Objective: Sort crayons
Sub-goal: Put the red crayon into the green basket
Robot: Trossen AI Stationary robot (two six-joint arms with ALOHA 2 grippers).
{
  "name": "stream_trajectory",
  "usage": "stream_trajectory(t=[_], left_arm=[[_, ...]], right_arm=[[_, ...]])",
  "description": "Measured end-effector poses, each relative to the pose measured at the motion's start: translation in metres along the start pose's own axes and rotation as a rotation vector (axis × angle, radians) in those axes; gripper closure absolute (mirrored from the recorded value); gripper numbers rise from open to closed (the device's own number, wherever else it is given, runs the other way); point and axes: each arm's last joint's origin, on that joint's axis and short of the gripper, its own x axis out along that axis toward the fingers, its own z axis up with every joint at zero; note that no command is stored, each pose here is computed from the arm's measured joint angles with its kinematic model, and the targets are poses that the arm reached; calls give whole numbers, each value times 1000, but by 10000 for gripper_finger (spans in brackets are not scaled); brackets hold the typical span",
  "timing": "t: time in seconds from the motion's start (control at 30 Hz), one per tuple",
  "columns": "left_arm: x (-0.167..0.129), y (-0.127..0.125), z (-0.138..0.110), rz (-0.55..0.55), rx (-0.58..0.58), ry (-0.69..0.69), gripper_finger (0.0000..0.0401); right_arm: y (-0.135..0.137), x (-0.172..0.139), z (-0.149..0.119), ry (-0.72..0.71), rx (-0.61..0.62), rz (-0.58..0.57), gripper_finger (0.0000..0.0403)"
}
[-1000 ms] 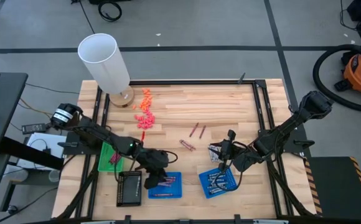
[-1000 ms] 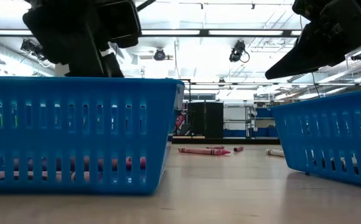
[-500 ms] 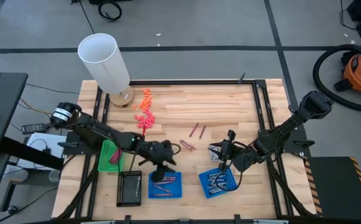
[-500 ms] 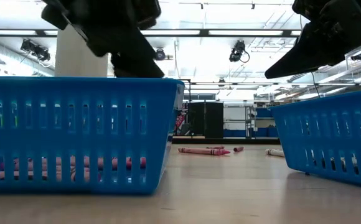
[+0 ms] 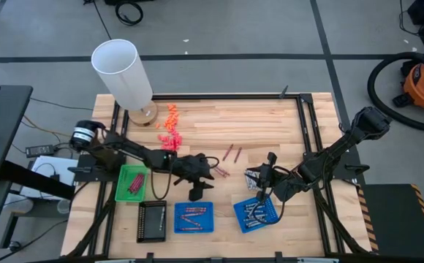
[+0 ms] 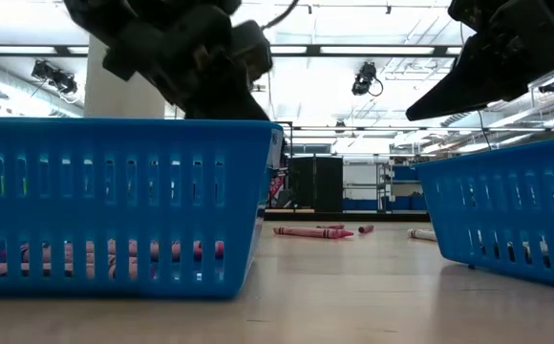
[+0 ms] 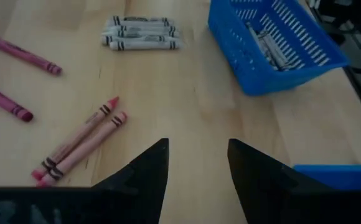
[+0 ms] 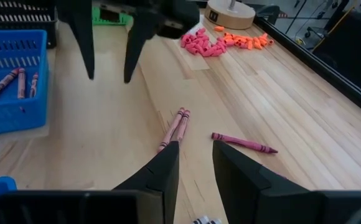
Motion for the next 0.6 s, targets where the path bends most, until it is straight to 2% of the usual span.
stream_trajectory(t=[0.17, 0.3, 0.47, 0.6], left_arm=[[10, 12, 2, 18, -19, 2, 225], [19, 19, 10, 42, 8, -5, 225], [27, 34, 21, 179, 63, -40, 225], [39, 58, 29, 256, 43, -46, 225]], right_arm=[[-1, 0, 0, -11, -7, -29, 295], [-1, 0, 0, -11, -18, -34, 295], [-1, 0, 0, -10, -33, -37, 295], [-2, 0, 0, -18, -45, -51, 295]])
